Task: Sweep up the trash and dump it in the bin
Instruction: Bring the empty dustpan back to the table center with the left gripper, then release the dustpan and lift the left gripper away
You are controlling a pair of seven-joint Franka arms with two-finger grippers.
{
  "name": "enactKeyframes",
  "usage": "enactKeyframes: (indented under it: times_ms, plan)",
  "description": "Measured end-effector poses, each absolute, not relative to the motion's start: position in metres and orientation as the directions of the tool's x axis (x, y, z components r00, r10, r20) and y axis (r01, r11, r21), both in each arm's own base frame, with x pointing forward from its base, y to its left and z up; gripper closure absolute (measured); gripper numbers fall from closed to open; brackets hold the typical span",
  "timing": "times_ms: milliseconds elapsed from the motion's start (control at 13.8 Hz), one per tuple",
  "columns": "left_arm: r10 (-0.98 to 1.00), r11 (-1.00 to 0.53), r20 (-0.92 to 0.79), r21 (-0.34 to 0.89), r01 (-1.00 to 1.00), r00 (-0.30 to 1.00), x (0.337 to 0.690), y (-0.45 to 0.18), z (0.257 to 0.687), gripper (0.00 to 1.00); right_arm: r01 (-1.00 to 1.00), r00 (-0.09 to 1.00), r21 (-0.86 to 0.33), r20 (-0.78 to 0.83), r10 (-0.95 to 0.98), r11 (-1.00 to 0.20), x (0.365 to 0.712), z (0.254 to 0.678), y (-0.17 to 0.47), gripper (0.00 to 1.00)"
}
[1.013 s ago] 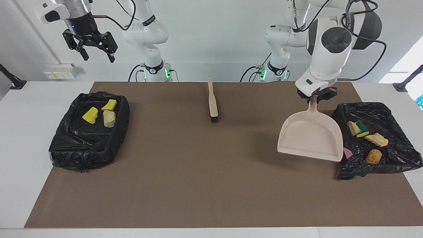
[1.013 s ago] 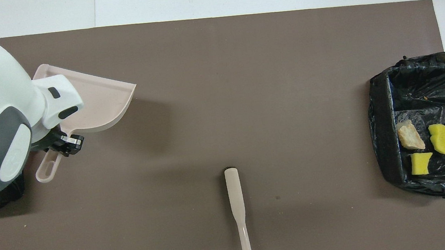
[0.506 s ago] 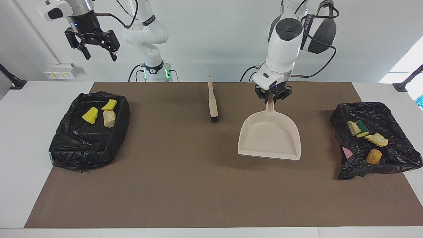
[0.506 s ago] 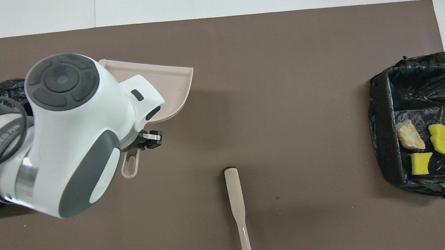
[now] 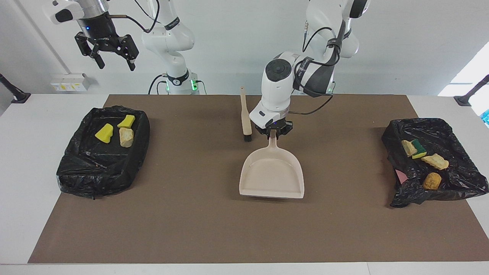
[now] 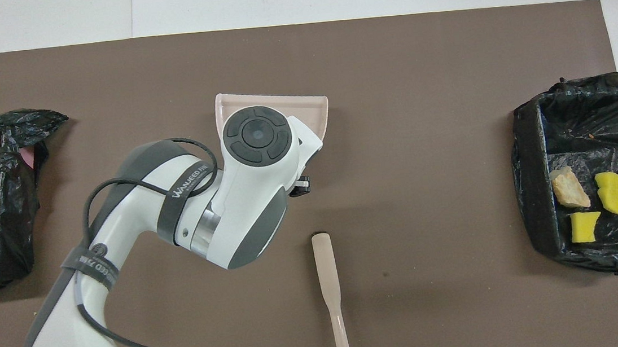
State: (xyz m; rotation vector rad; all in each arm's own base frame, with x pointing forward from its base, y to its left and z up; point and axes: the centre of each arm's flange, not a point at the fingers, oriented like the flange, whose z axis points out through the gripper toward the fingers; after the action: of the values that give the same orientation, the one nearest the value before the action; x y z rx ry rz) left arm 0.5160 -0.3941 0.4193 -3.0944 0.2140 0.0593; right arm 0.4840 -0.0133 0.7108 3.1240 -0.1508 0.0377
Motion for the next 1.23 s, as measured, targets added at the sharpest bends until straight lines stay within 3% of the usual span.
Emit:
enactKeyframes:
  times_ms: [579,723,1013,1230]
  plan:
    - [-0.062,-0.998,0.019,0.0,-0.062,0.998,0.531,-0.419,0.358,0.67,-0.096,0.995,0.013,0.025,-0.096,-0.995,0.484,0.711,-0.013,0.0]
    - [-0.052,-0.999,0.029,0.003,-0.052,0.998,0.536,-0.415,0.357,0.51,-0.096,0.995,0.013,0.025,-0.096,-0.995,0.484,0.711,-0.013,0.0]
    - [0.027,-1.0,0.057,0.016,0.026,0.998,0.565,-0.37,0.388,0.04,-0.096,0.995,0.013,0.025,-0.096,-0.995,0.484,0.711,-0.013,0.0]
    - [0.08,-0.997,0.072,0.022,0.079,0.994,0.576,-0.335,0.424,0.0,-0.096,0.995,0.013,0.025,-0.096,-0.995,0.484,0.711,-0.013,0.0]
